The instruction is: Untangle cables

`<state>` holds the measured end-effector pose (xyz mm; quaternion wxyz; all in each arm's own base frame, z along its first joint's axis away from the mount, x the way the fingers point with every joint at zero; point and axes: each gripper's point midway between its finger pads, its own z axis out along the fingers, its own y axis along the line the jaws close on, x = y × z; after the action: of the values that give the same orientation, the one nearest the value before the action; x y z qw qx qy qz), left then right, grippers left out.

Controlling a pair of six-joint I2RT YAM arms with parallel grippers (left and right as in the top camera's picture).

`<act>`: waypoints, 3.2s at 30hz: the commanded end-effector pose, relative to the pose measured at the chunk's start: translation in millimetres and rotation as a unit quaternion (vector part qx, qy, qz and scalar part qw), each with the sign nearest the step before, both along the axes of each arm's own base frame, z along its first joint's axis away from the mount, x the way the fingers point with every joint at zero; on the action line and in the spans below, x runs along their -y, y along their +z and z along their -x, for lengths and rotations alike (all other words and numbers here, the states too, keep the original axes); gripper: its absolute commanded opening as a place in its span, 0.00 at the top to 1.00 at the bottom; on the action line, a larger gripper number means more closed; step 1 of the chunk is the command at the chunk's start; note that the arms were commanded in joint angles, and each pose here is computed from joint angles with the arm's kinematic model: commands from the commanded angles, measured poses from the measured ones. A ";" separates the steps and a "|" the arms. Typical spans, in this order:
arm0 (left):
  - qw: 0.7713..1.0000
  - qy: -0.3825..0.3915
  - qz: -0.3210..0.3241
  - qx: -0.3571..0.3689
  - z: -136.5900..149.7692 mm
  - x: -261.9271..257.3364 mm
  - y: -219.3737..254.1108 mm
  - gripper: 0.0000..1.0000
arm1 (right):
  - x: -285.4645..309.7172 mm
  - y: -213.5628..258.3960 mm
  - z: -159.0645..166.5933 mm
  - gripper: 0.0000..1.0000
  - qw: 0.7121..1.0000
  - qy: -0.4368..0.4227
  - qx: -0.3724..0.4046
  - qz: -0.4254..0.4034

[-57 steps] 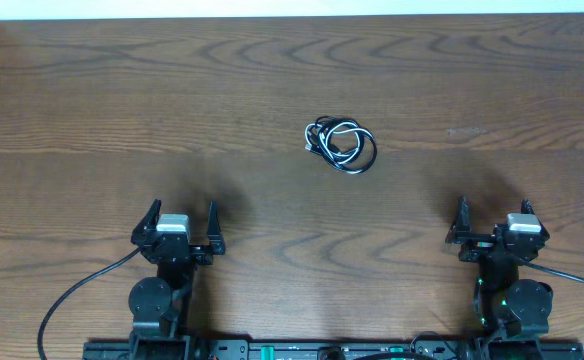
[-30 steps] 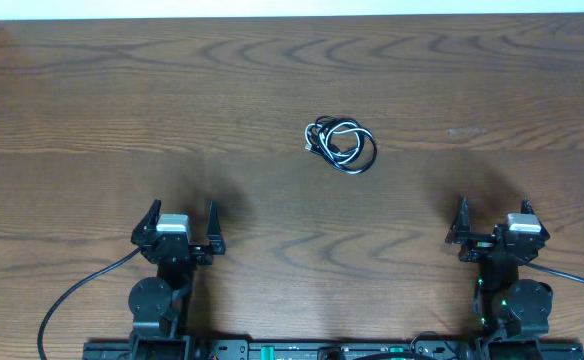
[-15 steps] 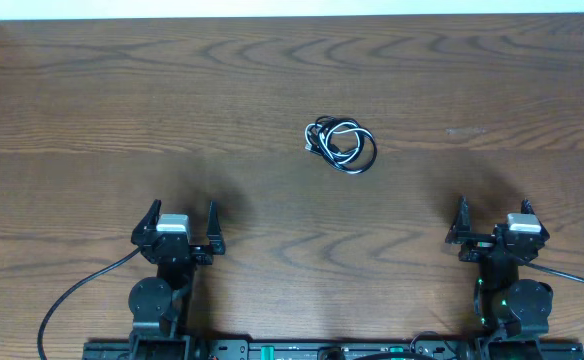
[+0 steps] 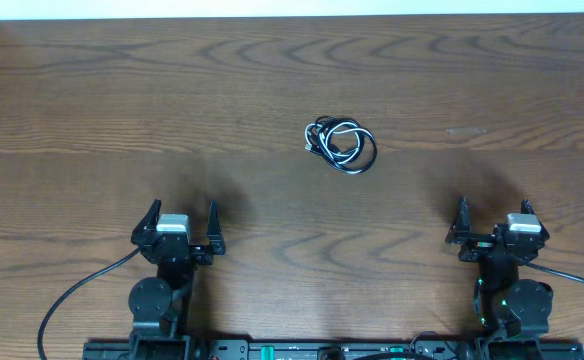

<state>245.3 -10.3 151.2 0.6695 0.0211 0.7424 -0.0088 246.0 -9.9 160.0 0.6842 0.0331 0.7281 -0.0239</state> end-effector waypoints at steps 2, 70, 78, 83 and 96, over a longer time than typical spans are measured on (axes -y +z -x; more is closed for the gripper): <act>1.000 -0.003 -0.002 -0.024 1.5 1.0 -13.9 0.04 | 0.0 0.2 0.3 0.01 1.000 -0.002 0.002 -0.007; 0.904 -0.063 0.095 -0.411 -82.3 64.3 73.0 0.05 | -42.8 6.8 -49.4 0.01 0.913 0.088 -0.395 -0.056; 0.900 -0.119 0.069 -0.413 -141.6 122.5 55.9 0.09 | -42.7 6.3 -48.9 0.01 0.912 0.087 -0.396 -0.056; 0.890 -0.154 0.051 -0.426 -159.9 166.4 17.0 0.13 | -42.8 6.3 -49.0 0.01 0.912 0.088 -0.396 -0.056; 0.857 -0.209 0.008 -0.471 -164.5 243.6 -85.0 0.35 | -42.8 6.1 -48.7 0.01 0.912 0.087 -0.397 -0.058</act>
<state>405.3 -249.2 77.1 0.2260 0.1612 0.9458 -0.1688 291.7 29.5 157.7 0.3265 -0.0043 0.9433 0.0595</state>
